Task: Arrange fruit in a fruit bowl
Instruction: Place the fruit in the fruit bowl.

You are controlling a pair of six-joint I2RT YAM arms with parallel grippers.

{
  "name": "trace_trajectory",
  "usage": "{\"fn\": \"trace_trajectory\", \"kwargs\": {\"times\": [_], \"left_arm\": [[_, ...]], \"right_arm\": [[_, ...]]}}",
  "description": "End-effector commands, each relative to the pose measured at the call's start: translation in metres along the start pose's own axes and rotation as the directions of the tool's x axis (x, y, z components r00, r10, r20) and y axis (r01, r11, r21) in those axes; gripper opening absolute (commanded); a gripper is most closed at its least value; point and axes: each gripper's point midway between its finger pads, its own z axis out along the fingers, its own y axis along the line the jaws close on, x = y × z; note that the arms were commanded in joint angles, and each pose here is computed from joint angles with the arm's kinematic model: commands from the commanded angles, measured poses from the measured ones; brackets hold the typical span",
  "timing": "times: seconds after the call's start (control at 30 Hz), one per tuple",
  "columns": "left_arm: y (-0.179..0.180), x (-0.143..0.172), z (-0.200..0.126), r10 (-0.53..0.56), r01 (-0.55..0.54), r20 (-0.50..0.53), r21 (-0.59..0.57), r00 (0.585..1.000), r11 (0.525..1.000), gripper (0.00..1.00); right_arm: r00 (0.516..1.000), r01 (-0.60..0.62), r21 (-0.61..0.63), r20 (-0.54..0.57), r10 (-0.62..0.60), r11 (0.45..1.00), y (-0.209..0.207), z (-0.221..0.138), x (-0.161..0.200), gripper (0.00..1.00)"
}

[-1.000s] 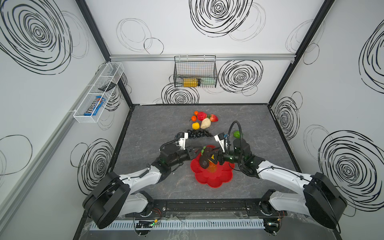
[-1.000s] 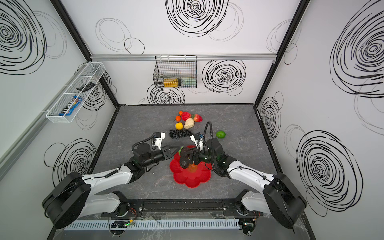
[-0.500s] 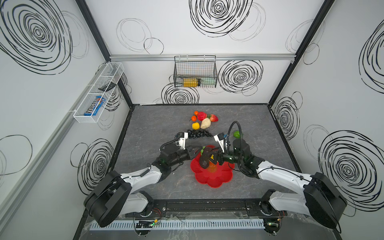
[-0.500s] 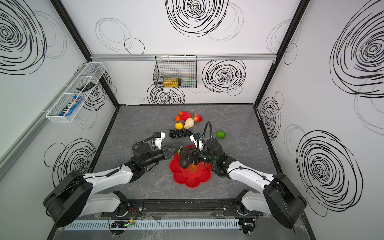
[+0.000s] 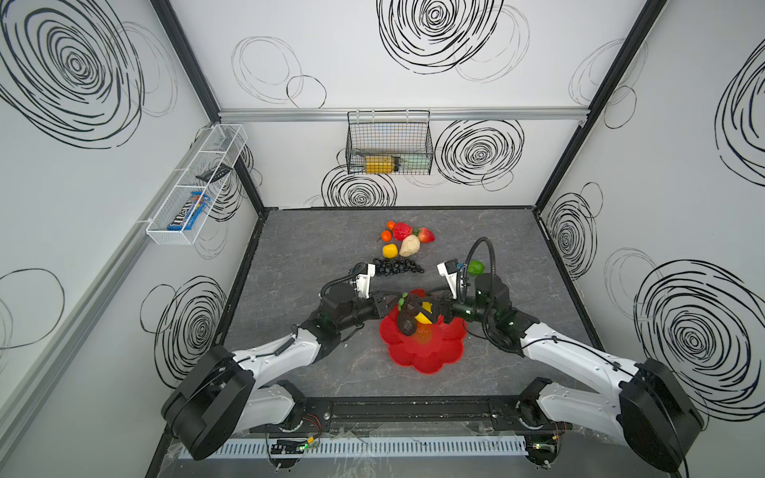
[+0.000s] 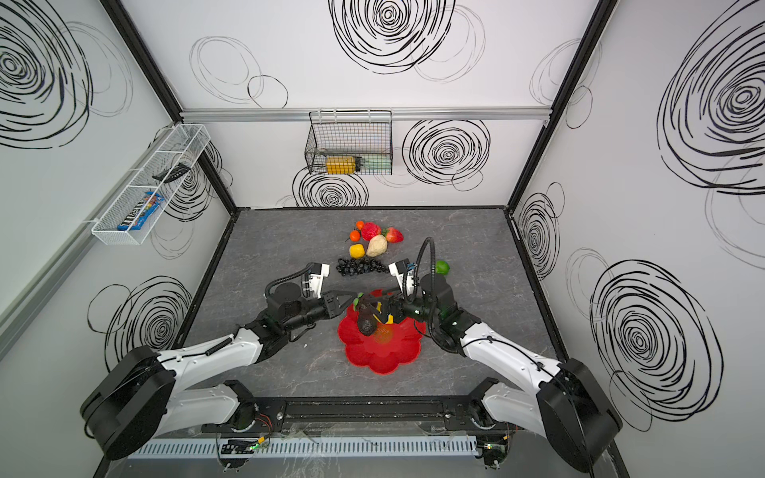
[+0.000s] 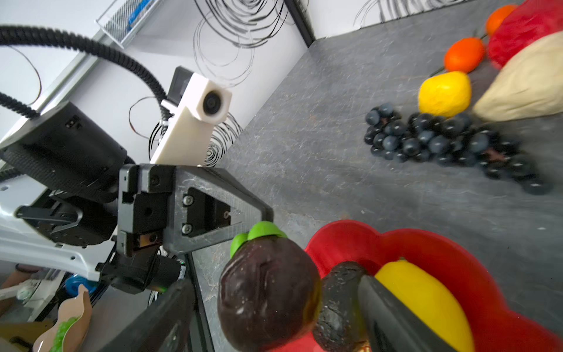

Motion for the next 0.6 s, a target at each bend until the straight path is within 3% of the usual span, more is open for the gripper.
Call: {"fn": "trace_trajectory", "kwargs": {"times": [0.0,0.13,0.23,0.4,0.57], "left_arm": [[-0.014,-0.018,-0.003,0.182,-0.179,0.036,-0.077,0.983,0.981,0.08],[-0.022,-0.009,0.001,0.32,-0.317,-0.005,-0.148,0.948,0.937,0.08],[-0.031,0.002,0.009,0.423,-0.424,-0.048,-0.182,0.905,0.887,0.08],[-0.048,0.03,0.034,0.553,-0.568,-0.132,-0.194,0.823,0.8,0.08],[-0.059,0.056,0.061,0.657,-0.689,-0.208,-0.205,0.725,0.695,0.08]], "right_arm": [[0.999,-0.026,0.064,0.039,0.023,0.998,-0.019,-0.023,-0.009,0.91],[0.984,-0.11,0.276,0.164,0.066,0.955,-0.063,-0.054,-0.026,0.92],[0.96,-0.234,0.431,0.246,0.136,0.871,-0.099,-0.083,-0.03,0.94],[0.919,-0.37,0.492,0.319,0.233,0.788,-0.133,-0.11,-0.02,0.94],[0.89,-0.432,0.492,0.37,0.267,0.756,-0.146,-0.125,-0.013,0.94]]}}
